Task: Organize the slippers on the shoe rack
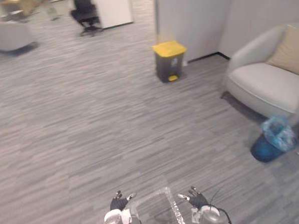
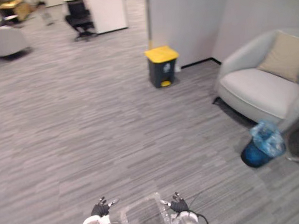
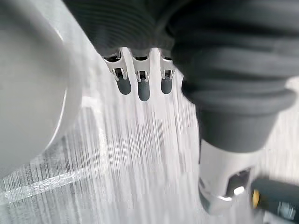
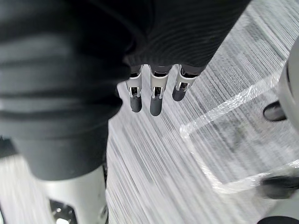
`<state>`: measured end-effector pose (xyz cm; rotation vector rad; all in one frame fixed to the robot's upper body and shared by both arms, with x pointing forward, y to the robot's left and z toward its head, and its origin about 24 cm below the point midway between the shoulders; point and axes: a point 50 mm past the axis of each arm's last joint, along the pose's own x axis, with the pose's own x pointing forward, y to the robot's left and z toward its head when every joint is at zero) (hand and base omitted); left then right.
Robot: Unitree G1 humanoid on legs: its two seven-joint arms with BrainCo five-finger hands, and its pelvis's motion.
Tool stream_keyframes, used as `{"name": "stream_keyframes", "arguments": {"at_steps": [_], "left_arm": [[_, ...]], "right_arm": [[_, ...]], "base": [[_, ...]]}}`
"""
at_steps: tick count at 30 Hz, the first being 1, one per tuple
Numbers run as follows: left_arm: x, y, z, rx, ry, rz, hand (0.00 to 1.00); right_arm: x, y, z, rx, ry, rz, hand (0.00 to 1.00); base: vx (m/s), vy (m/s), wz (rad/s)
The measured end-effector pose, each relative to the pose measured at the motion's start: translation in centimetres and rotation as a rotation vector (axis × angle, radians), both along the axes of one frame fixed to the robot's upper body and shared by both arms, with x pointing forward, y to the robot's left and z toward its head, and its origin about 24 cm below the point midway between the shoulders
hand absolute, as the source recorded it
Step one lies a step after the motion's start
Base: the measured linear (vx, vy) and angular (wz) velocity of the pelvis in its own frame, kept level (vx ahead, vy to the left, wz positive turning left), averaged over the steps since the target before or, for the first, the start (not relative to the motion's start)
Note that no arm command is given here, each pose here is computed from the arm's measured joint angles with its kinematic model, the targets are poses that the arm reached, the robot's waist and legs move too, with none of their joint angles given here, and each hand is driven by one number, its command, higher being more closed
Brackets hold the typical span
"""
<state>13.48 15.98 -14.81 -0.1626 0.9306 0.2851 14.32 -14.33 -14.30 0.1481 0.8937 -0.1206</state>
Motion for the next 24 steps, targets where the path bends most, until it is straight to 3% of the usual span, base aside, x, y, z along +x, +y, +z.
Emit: {"name": "stream_keyframes", "arguments": {"at_steps": [10,16,20,24], "left_arm": [[-0.6,1.2,-0.4,0.034,0.042,-0.003,0.00],[-0.9,1.3,-0.7,0.051,0.078,-0.063,0.00],[-1.0,0.4,-0.9,0.048,0.094,-0.132,0.00],[-0.3,0.8,-0.5,0.040,0.054,-0.079,0.00]], "right_arm": [[-0.8,1.0,-0.5,0.030,0.040,0.011,0.00],[-1.2,-0.2,-0.8,-0.004,0.066,0.015,0.00],[-1.3,-2.8,-1.0,-0.072,0.089,0.010,0.00],[-1.8,-3.6,-1.1,-0.078,0.106,-0.030,0.00]], "base": [[0.18,0.289,-1.39],[-0.01,-0.043,-0.70],[0.00,-0.088,-0.08],[-0.04,-0.046,-0.27]]}}
